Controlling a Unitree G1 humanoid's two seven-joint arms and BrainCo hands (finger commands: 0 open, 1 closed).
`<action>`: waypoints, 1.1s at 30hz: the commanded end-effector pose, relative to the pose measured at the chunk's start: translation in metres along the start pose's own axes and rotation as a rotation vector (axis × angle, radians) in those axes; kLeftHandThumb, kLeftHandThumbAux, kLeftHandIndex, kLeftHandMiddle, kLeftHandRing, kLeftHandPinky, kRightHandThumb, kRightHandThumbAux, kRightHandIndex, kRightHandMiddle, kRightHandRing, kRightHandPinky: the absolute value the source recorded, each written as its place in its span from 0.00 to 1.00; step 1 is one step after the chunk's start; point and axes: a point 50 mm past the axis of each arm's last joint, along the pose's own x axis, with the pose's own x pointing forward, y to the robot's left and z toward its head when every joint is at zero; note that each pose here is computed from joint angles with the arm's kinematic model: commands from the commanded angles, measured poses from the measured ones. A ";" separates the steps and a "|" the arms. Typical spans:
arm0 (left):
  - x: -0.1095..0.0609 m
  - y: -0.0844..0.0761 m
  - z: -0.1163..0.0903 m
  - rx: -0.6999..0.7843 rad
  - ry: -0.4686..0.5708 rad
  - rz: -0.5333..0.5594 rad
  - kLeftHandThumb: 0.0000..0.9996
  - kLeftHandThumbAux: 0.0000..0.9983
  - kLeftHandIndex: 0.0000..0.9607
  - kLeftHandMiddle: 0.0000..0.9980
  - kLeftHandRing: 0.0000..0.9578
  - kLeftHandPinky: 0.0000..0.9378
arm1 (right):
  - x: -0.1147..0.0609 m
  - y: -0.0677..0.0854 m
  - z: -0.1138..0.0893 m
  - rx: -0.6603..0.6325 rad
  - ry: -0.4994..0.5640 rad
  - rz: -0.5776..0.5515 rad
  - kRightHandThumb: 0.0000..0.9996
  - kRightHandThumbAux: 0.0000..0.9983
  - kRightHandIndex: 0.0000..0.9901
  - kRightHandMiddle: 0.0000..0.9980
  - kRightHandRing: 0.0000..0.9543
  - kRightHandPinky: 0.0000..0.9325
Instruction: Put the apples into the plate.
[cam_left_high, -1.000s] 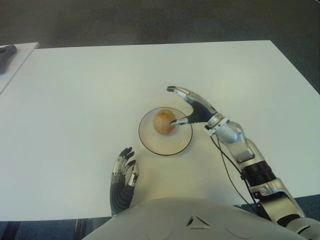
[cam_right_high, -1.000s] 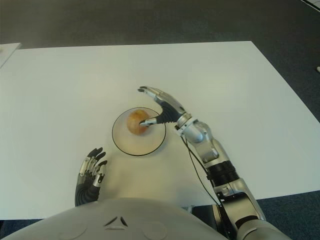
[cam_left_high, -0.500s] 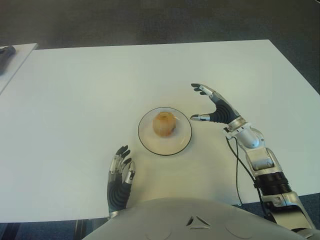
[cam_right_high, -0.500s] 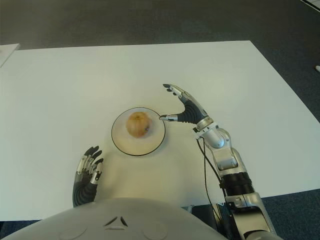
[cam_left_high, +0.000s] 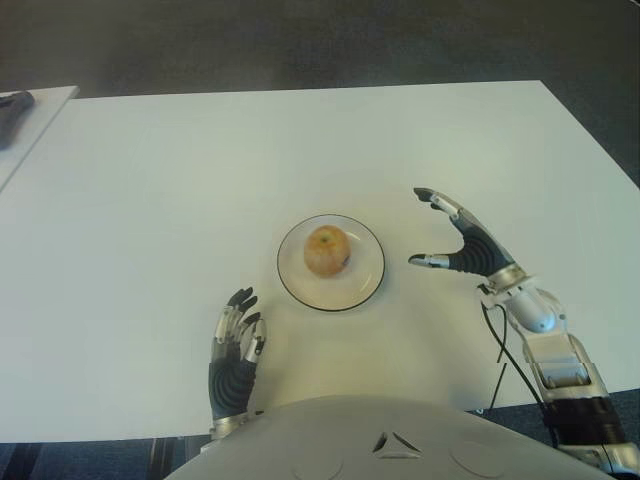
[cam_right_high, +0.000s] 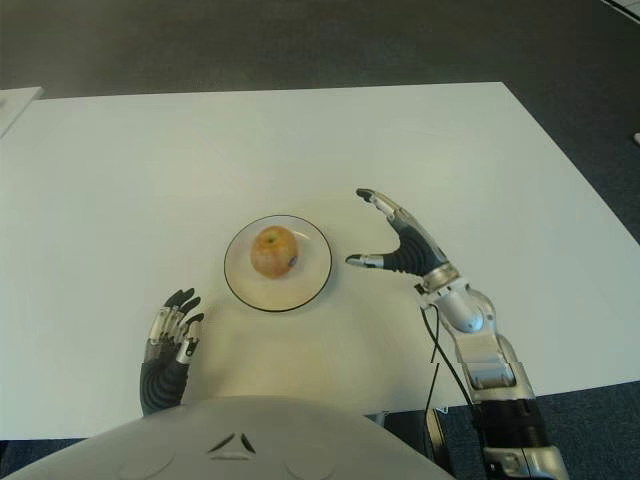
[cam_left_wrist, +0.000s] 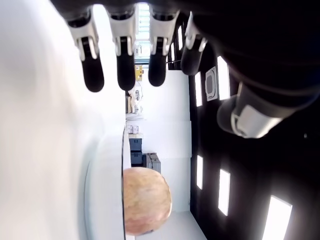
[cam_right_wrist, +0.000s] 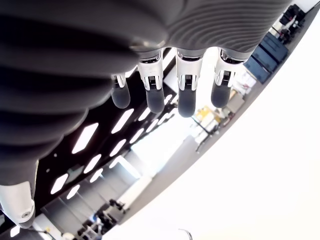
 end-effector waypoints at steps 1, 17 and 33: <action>-0.001 0.002 -0.001 -0.001 0.014 -0.003 0.17 0.50 0.16 0.18 0.21 0.27 | -0.010 0.001 0.000 -0.053 0.017 0.008 0.26 0.53 0.08 0.10 0.09 0.09; -0.003 0.009 0.001 -0.025 0.044 0.051 0.18 0.49 0.17 0.17 0.21 0.27 | -0.043 0.026 -0.006 0.185 0.106 -0.002 0.38 0.55 0.15 0.18 0.18 0.21; -0.003 0.013 0.003 -0.017 0.032 0.052 0.20 0.48 0.18 0.19 0.22 0.26 | -0.065 0.066 0.017 0.756 0.244 -0.124 0.55 0.64 0.15 0.22 0.22 0.25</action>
